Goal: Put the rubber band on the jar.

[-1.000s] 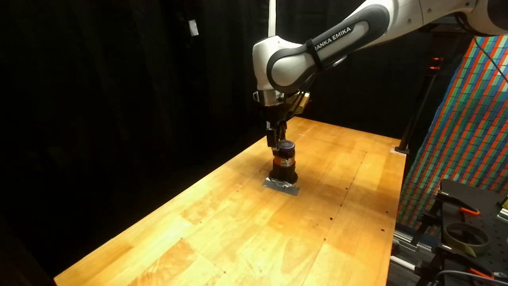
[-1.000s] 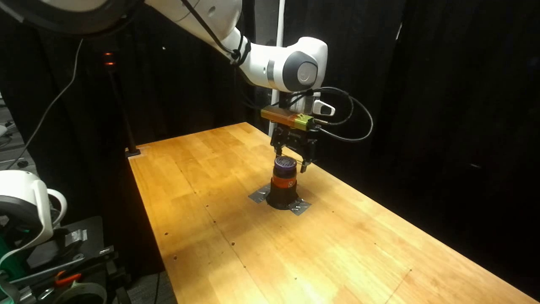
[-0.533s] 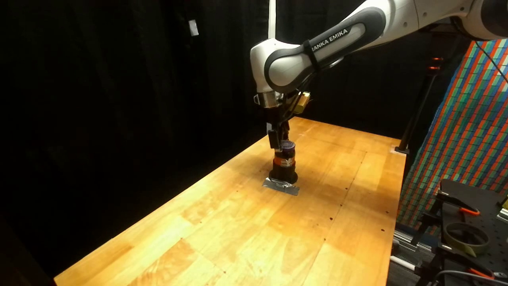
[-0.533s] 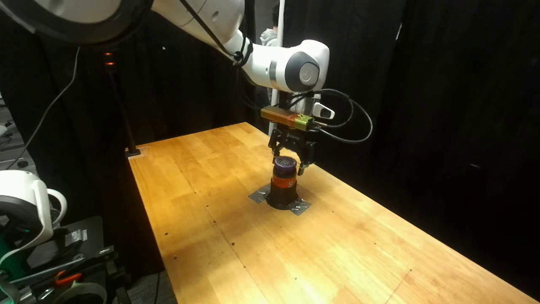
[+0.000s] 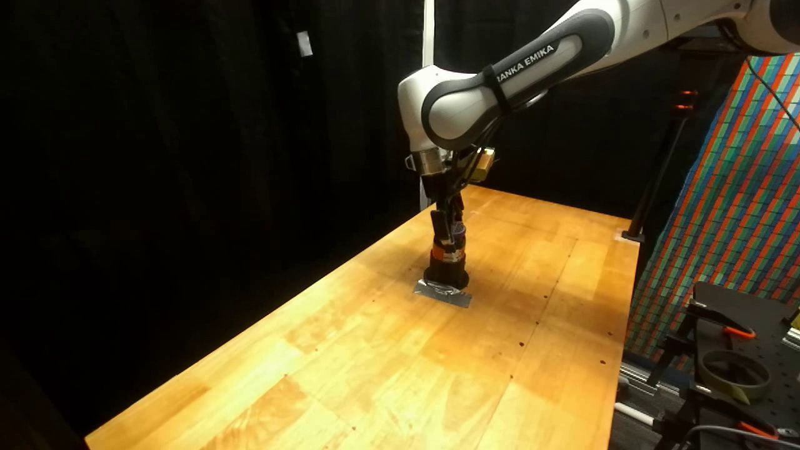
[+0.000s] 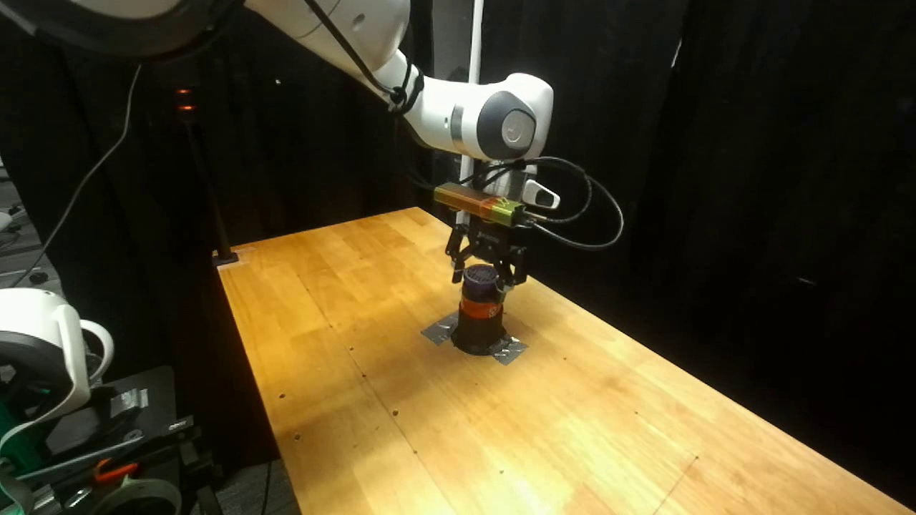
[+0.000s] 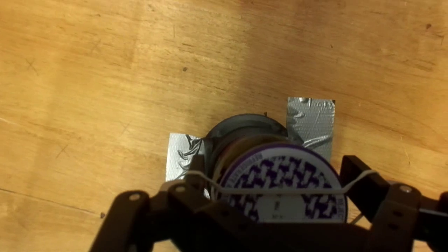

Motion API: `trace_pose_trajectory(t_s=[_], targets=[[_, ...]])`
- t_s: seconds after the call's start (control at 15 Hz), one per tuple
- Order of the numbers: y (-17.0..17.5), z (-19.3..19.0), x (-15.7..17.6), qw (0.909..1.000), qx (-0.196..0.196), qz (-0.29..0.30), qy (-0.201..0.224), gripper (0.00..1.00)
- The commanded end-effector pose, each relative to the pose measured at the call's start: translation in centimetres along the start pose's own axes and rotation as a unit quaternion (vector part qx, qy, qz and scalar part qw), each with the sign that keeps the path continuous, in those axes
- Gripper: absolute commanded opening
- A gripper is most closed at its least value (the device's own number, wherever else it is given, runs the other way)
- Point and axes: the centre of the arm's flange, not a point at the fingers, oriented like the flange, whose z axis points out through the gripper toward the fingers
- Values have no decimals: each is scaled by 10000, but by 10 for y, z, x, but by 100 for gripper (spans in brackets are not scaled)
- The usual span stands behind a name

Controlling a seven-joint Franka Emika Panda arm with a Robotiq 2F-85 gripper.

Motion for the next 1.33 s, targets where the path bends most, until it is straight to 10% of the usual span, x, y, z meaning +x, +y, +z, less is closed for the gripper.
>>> trace_pose_trajectory(t_s=[0.0,0.6,1.27], targets=[[-10,4,-45,10000,56,15,59,100],[-30,19,-88,9949,-103,233,973,100],[-52,26,-134,9718,-236,696,2242,11]])
